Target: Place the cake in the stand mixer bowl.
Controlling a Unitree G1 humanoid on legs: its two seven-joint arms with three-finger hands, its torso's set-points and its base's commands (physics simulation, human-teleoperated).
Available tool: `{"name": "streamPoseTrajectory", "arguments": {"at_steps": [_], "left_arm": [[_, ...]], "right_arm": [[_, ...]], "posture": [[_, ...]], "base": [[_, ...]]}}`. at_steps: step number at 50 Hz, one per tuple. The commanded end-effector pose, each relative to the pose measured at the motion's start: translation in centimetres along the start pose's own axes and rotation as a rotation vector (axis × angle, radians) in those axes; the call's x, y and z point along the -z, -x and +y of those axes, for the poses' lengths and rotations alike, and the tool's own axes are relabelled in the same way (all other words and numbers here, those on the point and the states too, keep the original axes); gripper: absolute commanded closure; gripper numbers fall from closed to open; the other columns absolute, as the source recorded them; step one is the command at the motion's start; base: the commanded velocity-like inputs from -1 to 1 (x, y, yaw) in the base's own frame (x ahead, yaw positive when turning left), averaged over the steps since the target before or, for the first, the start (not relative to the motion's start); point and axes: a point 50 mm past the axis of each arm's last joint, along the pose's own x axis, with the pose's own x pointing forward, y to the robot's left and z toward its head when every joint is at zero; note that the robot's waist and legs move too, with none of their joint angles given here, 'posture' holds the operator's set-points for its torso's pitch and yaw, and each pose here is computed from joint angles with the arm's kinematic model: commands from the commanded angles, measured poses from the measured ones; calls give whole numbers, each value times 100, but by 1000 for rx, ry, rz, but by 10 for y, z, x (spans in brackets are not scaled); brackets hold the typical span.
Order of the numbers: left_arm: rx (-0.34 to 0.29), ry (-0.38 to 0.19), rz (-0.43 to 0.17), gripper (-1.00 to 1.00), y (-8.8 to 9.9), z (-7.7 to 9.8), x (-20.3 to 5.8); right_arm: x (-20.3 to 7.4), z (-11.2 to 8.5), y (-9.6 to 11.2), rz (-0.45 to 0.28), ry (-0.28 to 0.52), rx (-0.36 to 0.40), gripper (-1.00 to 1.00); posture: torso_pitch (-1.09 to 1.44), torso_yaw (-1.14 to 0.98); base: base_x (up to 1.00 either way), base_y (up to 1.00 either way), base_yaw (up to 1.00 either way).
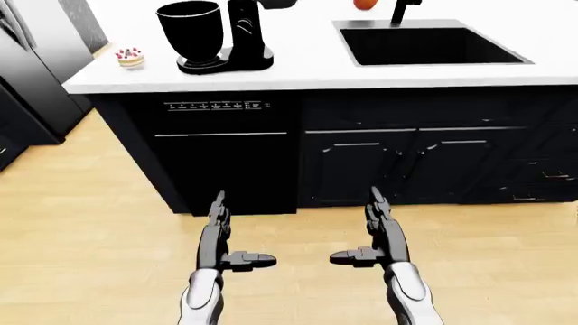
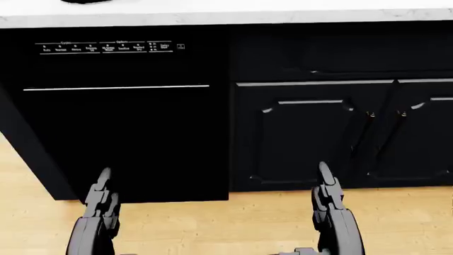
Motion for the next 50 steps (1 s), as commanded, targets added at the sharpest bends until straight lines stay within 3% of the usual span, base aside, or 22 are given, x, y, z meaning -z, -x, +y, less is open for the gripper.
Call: {"name": "streamPoseTrajectory", "arguments": {"at_steps": [1,9,18,27,32,50], "left_arm": [[6,-24,-203,-100,3,-1,-51],[34,-7,-198,-100,3,-1,-61],[18,-12,-260,-100,6,4,-95],[9,-26,-342,-100,22,7,-138],[-1,-36,-383,-100,30,8,-157],[-4,-98,-397,-100,35,3,-152]], "right_arm": [[-43,-1,3,-212,4,20,-100],[-65,-4,14,-262,24,38,-100],[-112,-8,20,-349,97,52,-100],[-167,-9,38,-468,193,91,-100],[-168,-13,39,-465,221,120,-100],[-166,-7,38,-465,218,94,-100]], "posture": [[0,0],[0,0],[0,0],[0,0],[0,0],[0,0]], "base": [[0,0,0],[0,0,0],[0,0,0],[0,0,0],[0,0,0],[0,37,0]]}}
